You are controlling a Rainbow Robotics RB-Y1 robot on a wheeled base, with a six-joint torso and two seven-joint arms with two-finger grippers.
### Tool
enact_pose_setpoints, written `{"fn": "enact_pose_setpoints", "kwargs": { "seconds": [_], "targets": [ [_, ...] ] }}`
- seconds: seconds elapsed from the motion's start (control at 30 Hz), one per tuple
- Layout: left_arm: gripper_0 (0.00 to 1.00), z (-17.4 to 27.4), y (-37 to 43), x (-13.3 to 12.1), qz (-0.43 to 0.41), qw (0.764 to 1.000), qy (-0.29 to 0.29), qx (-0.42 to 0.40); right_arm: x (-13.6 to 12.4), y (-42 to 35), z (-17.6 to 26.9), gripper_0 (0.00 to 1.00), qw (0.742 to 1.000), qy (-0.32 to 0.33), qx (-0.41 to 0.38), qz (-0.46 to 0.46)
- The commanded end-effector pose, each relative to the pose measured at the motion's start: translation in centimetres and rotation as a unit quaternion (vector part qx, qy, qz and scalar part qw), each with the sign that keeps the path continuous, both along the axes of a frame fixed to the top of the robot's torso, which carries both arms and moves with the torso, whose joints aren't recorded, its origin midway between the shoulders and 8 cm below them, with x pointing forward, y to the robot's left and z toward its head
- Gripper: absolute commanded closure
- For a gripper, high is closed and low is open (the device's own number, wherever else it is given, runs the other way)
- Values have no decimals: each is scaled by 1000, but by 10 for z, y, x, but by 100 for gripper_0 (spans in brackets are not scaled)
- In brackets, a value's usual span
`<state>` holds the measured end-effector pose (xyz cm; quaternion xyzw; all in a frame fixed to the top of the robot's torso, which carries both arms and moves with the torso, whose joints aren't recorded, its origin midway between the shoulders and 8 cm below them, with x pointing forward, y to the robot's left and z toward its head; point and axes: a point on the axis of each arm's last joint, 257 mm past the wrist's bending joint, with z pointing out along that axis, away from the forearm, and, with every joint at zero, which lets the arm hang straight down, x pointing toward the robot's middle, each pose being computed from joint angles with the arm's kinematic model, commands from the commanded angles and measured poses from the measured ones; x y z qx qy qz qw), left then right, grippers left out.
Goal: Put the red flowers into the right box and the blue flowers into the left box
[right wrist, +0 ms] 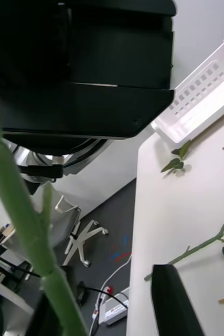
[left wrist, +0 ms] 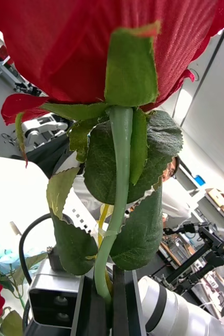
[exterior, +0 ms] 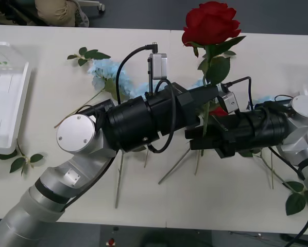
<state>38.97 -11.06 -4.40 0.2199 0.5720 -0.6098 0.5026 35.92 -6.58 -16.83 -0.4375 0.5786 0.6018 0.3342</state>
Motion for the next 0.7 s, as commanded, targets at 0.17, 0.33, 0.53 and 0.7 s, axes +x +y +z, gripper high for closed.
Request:
{"fn": "enact_pose_setpoints", "kwargs": {
  "seconds": [0.17, 0.33, 0.53, 0.7],
  "targets": [
    [100, 22, -4, -3, -4, 1000, -26, -10, 2, 15, 21, 100, 999, -36, 14, 21],
    [21, 22, -4, -3, -4, 1000, -26, -10, 5, 15, 21, 100, 999, -37, 14, 15],
    [0, 22, -4, -3, -4, 1000, -26, -10, 8, 15, 21, 100, 999, -37, 13, 9],
    [0, 22, -4, -3, -4, 1000, -26, -10, 14, 11, 19, 100, 999, -40, 7, -2]
  ]
}}
